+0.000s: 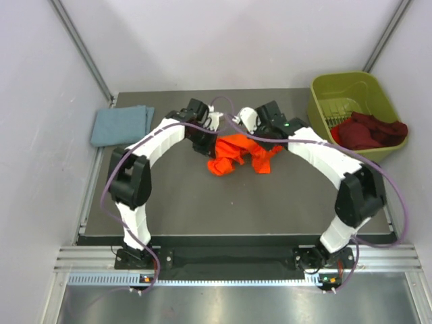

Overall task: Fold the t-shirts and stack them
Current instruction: Flatten the tshirt out

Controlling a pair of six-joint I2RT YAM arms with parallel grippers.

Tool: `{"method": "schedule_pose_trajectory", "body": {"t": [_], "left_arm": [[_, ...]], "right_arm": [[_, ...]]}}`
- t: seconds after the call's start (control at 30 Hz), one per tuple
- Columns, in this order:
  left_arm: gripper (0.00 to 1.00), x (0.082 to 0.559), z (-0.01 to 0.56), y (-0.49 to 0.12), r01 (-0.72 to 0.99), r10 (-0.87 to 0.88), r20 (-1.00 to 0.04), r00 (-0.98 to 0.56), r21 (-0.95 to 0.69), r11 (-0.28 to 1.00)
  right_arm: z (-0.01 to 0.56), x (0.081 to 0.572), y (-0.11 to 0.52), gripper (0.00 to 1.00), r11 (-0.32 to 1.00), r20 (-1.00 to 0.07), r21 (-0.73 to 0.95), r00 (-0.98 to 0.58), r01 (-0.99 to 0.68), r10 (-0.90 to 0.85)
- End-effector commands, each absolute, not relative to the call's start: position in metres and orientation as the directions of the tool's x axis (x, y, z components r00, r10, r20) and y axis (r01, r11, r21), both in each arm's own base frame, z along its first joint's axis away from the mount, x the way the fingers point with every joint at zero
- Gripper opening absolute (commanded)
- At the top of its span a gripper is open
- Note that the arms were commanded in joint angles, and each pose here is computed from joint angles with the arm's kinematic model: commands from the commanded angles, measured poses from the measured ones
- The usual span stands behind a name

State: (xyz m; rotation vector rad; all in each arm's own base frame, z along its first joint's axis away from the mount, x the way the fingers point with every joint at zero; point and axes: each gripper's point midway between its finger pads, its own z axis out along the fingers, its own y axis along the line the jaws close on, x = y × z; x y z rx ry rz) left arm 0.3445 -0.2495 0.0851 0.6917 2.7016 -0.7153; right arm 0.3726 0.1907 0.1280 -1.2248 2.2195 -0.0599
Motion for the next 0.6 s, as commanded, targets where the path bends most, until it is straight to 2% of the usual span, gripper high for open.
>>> {"method": "schedule_pose_trajectory", "body": {"t": [0.0, 0.23, 0.33, 0.5, 0.57], "left_arm": [[0.00, 0.363, 0.180, -0.242, 0.690, 0.460, -0.612, -0.644, -0.204, 0.694], [0.00, 0.348, 0.245, -0.221, 0.734, 0.480, -0.715, -0.508, -0.066, 0.676], [0.00, 0.326, 0.281, -0.208, 0.762, 0.491, -0.770, -0.407, 0.010, 0.648], [0.00, 0.284, 0.310, -0.187, 0.823, 0.550, -0.804, -0.225, 0.145, 0.549], [0.00, 0.277, 0.344, -0.178, 0.784, 0.515, -0.853, -0.085, 0.261, 0.563]], "right_arm": [[0.228, 0.376, 0.191, 0.00, 0.594, -0.613, -0.415, -0.270, -0.689, -0.742], [0.316, 0.344, 0.179, 0.00, 0.651, -0.738, -0.415, -0.183, -0.635, -0.649], [0.329, 0.308, 0.181, 0.00, 0.604, -0.774, -0.366, -0.129, -0.708, -0.620], [0.328, 0.252, 0.176, 0.00, 0.537, -0.800, -0.279, -0.117, -0.796, -0.589], [0.336, 0.236, 0.171, 0.00, 0.527, -0.814, -0.286, -0.087, -0.801, -0.574]]}}
